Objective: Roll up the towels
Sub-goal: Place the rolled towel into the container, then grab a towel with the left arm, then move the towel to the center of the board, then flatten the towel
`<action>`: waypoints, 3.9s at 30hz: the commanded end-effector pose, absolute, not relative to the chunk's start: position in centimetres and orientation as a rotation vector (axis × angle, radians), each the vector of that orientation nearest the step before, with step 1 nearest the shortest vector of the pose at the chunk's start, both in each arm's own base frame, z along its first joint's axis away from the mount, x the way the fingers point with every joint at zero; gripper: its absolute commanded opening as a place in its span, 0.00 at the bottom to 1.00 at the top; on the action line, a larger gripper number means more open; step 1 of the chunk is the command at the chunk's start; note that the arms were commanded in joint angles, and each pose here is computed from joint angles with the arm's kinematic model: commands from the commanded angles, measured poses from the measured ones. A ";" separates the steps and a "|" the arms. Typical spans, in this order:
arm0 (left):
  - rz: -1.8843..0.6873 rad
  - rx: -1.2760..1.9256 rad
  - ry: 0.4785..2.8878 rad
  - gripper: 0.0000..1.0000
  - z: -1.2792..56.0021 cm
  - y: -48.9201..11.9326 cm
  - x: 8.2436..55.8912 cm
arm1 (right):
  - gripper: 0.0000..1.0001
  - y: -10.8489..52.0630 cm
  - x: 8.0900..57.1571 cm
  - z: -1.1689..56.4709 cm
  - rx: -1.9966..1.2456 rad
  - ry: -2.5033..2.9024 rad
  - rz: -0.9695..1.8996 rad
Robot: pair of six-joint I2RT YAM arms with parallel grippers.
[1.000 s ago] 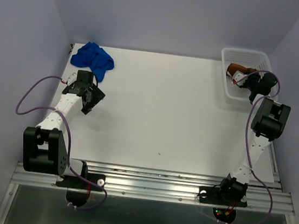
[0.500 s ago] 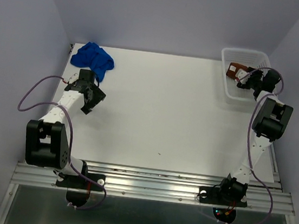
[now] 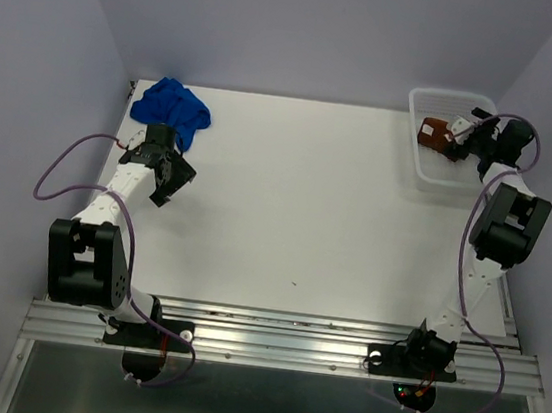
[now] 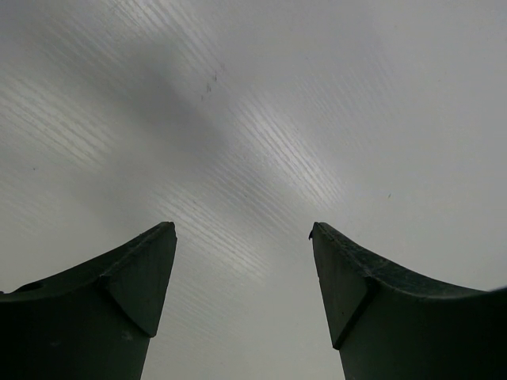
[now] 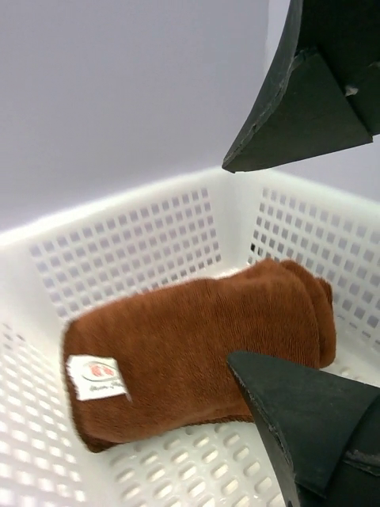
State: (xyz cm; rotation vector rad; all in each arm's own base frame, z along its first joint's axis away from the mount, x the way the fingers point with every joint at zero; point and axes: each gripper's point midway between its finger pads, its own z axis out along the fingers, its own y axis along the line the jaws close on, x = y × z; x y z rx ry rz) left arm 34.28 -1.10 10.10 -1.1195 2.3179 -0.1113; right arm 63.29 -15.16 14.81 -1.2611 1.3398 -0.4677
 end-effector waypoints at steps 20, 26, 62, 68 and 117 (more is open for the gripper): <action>-0.124 -1.082 2.163 0.99 14.6 1.4 41.4 | 1.00 3.3 58.0 31.1 -0.228 1.556 0.225; -0.108 -1.070 2.165 0.99 12.6 4.1 48.9 | 1.00 10.0 55.3 32.3 -0.030 1.527 0.555; -0.960 -0.088 1.931 0.00 37.5 -22.5 43.2 | 1.00 9.4 33.7 28.2 0.305 1.801 0.534; -1.116 0.024 1.802 0.00 43.4 -24.4 36.6 | 1.00 9.1 32.3 27.3 0.289 1.810 0.520; -0.368 -0.424 2.495 0.98 7.6 -13.7 55.6 | 0.99 32.3 42.8 11.9 -0.009 2.352 0.433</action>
